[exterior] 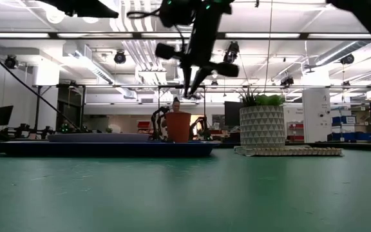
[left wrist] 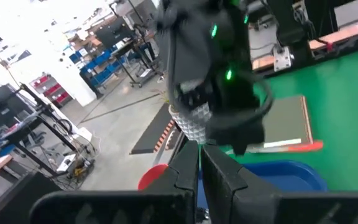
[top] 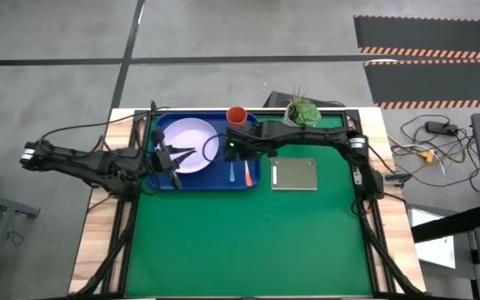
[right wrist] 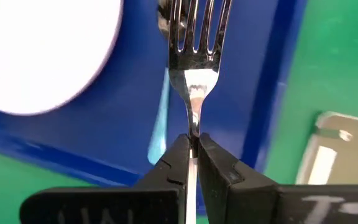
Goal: Pick and place plate/cup/fork/spoon on tray
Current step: Put the orange fork to the right of the blue spoon on the dark blue tray
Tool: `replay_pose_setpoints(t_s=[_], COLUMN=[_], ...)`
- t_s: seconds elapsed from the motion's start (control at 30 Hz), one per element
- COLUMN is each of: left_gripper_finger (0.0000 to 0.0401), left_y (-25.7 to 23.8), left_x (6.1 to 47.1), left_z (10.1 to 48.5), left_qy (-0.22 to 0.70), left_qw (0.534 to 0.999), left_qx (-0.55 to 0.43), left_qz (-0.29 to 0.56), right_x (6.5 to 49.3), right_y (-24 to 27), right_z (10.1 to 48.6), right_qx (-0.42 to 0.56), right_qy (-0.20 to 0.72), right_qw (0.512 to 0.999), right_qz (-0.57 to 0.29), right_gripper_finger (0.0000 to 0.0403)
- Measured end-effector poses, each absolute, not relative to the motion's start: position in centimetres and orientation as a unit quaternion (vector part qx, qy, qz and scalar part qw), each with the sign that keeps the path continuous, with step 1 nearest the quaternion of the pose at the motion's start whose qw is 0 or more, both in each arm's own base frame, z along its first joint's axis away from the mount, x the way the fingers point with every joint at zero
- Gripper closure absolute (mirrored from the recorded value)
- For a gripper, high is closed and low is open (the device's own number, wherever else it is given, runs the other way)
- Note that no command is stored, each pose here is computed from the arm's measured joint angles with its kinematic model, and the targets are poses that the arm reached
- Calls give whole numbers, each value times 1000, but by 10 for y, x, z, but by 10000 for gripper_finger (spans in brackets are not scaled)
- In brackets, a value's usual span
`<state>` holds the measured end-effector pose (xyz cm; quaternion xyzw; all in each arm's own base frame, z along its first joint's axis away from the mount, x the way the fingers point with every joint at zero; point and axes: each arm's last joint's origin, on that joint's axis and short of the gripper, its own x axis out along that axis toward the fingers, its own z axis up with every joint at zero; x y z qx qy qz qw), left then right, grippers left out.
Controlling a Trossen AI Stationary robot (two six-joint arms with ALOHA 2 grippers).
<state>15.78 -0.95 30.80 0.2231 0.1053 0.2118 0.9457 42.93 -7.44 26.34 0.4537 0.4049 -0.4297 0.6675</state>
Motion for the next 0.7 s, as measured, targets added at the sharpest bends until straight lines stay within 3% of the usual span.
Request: replay_pose_setpoints(t_s=[0.27,0.7], left_gripper_finger=[401,401], left_y=[-6,-4], left_x=[138,122], left_z=[311,316], left_qy=[93,65], left_qw=[946,955], left_qx=[229,203], left_qz=[212,207], right_x=[458,467], right_y=[-89,-103], right_z=[239,205], right_qx=[458,447], right_qy=[428,447], right_qw=[643,611], right_qz=[-439,-476], right_gripper_finger=[390,390])
